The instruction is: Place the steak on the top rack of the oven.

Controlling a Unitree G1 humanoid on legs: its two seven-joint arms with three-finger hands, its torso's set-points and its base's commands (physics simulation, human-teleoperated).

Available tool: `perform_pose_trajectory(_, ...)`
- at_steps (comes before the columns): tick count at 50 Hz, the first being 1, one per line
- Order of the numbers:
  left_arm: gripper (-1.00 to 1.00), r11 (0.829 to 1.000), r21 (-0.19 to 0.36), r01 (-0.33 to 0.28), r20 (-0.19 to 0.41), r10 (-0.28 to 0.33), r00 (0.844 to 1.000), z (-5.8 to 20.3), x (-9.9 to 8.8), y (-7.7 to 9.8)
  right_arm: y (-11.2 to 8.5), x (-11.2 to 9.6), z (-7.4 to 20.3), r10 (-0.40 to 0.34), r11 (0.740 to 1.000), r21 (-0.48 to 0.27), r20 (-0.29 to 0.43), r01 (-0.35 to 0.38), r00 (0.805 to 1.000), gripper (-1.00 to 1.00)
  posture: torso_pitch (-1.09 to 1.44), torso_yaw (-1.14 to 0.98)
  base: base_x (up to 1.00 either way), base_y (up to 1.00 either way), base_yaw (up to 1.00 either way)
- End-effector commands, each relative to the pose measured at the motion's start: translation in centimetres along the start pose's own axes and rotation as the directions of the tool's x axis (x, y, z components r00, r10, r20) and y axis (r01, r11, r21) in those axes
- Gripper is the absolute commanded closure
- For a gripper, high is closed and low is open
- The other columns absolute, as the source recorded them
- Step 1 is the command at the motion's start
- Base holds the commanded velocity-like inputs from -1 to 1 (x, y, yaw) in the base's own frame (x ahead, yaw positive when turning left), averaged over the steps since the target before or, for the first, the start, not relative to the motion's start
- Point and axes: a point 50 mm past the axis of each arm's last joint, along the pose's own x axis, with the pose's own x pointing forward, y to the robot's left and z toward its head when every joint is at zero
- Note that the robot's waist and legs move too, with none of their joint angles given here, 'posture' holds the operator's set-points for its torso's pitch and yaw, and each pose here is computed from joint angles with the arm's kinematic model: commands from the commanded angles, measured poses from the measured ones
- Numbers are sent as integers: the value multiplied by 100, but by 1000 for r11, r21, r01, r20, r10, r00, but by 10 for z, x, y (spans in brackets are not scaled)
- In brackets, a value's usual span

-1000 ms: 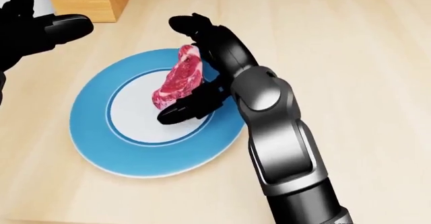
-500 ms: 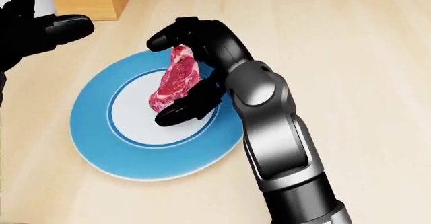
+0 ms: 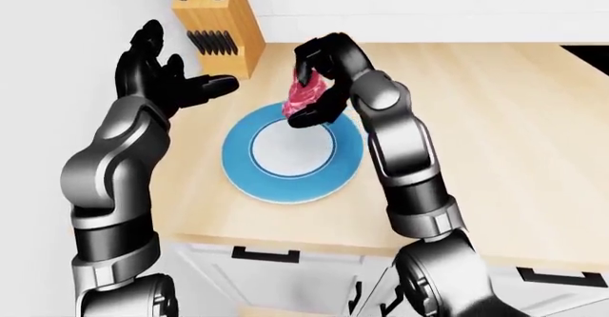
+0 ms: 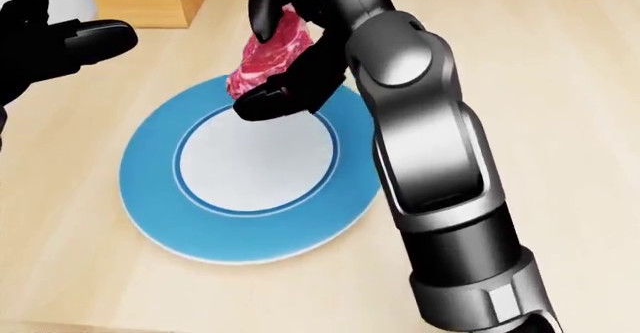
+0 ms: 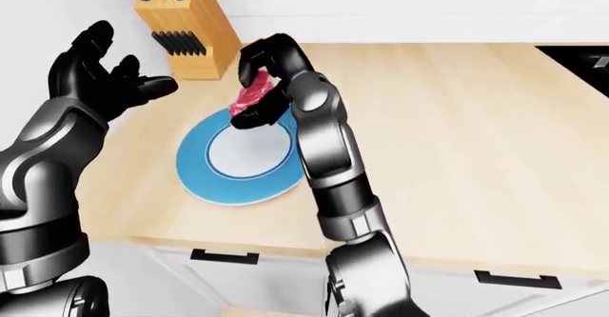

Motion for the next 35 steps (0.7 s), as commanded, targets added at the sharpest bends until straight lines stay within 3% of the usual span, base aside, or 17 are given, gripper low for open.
perform_pose_trajectory(1,-100,1000,-5,15,99,-15,995,22,-3,-3,-8,-4,27,-35,999,-13,108,36,994,100,0,0,0,0,0)
perform_pose_trajectory(14,-100,1000,-12,15,106,-14,994,29,-7,-3,-38,-4,38,-127,988,96,95,118,987,100,0,0,0,0,0)
perform_pose_trajectory(17,-100,1000,-9,19,107,-18,994,29,-8,-4,-44,-5,46,-134,985,120,118,120,984,100,0,0,0,0,0)
perform_pose_trajectory(27,-100,1000,-15,22,108,-20,994,31,-9,-4,-61,-12,49,-202,977,87,78,196,976,100,0,0,0,0,0)
perform_pose_trajectory(35,-100,1000,-12,19,107,-18,994,29,-8,-3,-64,-18,51,-222,972,92,79,214,972,100,0,0,0,0,0)
